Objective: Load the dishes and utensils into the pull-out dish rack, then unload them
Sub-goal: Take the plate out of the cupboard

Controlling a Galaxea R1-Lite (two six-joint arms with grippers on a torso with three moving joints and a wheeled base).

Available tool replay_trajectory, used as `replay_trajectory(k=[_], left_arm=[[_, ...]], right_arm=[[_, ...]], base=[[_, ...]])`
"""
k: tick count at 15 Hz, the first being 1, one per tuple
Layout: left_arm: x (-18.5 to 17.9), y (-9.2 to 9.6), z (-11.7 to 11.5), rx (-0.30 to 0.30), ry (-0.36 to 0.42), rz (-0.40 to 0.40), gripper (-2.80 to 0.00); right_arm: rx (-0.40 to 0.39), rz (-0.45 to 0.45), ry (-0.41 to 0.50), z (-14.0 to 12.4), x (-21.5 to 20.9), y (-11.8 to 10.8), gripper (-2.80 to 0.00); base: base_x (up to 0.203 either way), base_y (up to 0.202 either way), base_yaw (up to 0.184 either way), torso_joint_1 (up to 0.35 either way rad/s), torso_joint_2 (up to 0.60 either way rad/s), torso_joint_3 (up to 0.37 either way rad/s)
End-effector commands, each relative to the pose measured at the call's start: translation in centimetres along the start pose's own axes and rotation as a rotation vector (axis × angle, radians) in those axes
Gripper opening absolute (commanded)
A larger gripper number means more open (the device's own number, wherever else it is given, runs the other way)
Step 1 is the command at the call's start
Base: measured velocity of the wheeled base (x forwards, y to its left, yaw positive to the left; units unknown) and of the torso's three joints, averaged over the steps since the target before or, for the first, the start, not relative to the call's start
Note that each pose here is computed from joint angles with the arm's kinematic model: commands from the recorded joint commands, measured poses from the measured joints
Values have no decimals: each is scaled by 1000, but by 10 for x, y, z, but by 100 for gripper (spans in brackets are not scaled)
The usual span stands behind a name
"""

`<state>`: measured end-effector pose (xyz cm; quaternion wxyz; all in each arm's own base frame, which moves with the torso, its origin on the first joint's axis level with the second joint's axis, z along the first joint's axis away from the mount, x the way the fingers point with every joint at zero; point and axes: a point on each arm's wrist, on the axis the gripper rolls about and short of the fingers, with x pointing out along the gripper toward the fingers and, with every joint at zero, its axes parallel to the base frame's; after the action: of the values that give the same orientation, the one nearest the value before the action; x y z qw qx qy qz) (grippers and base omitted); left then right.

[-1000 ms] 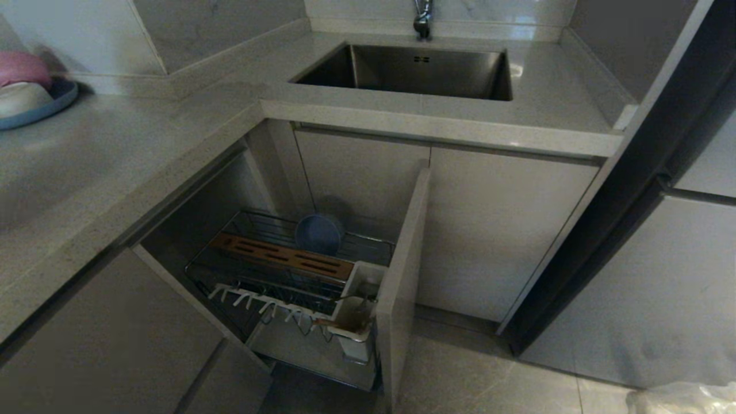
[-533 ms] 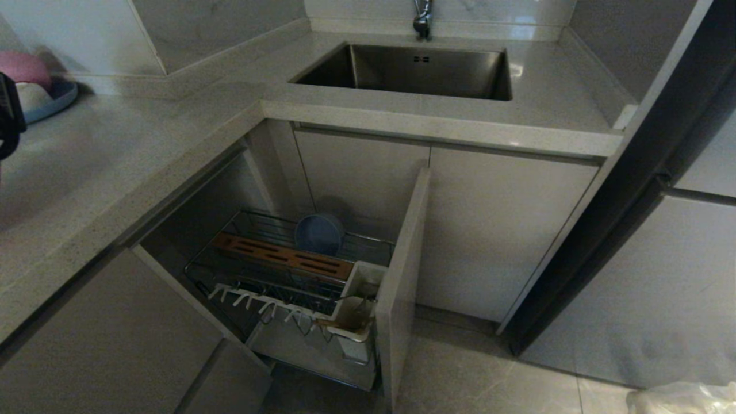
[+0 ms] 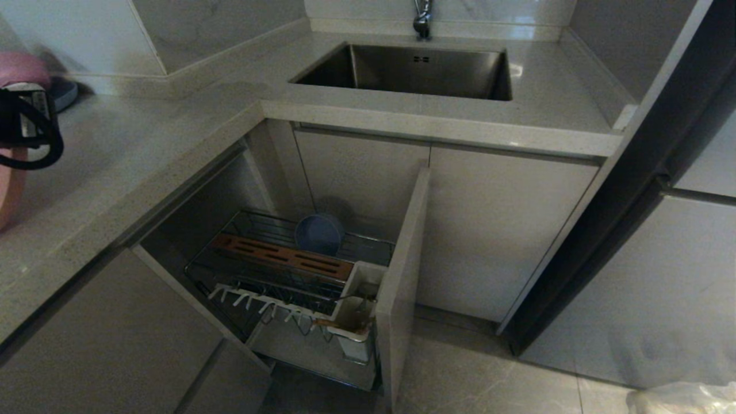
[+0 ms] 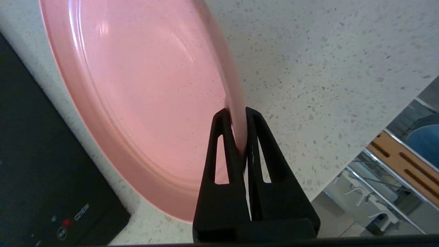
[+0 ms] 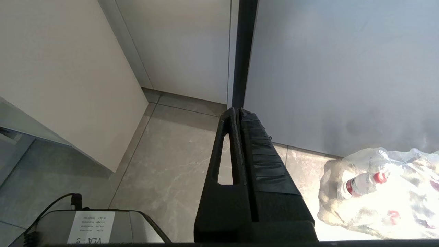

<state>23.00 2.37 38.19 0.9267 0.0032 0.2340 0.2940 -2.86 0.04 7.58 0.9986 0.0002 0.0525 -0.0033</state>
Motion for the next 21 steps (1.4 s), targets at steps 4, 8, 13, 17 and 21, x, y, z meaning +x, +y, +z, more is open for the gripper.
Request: replay_trajectory(k=[4,8,13,17,21], left_arm=[[25,-13,-4,91,53,60,-280],[32,-21,-6,144,76,69,-280],[42,-34,-10,169,100,52,-280],[44,-36,-11,175,108,51,-280],[43,-35,-10,172,103,59,0]], right_arm=[[0,1,1,0,0,0,-280],[-1,1,1,0,0,0,-280],[-1,1,1,0,0,0,-280],[-1,1,1,0,0,0,-280],[0,1,1,0,0,0,-280]], base=[[0,0,0,0,0,0],[0,0,0,0,0,0],[0,0,0,0,0,0],[0,0,0,0,0,0],[0,0,0,0,0,0]])
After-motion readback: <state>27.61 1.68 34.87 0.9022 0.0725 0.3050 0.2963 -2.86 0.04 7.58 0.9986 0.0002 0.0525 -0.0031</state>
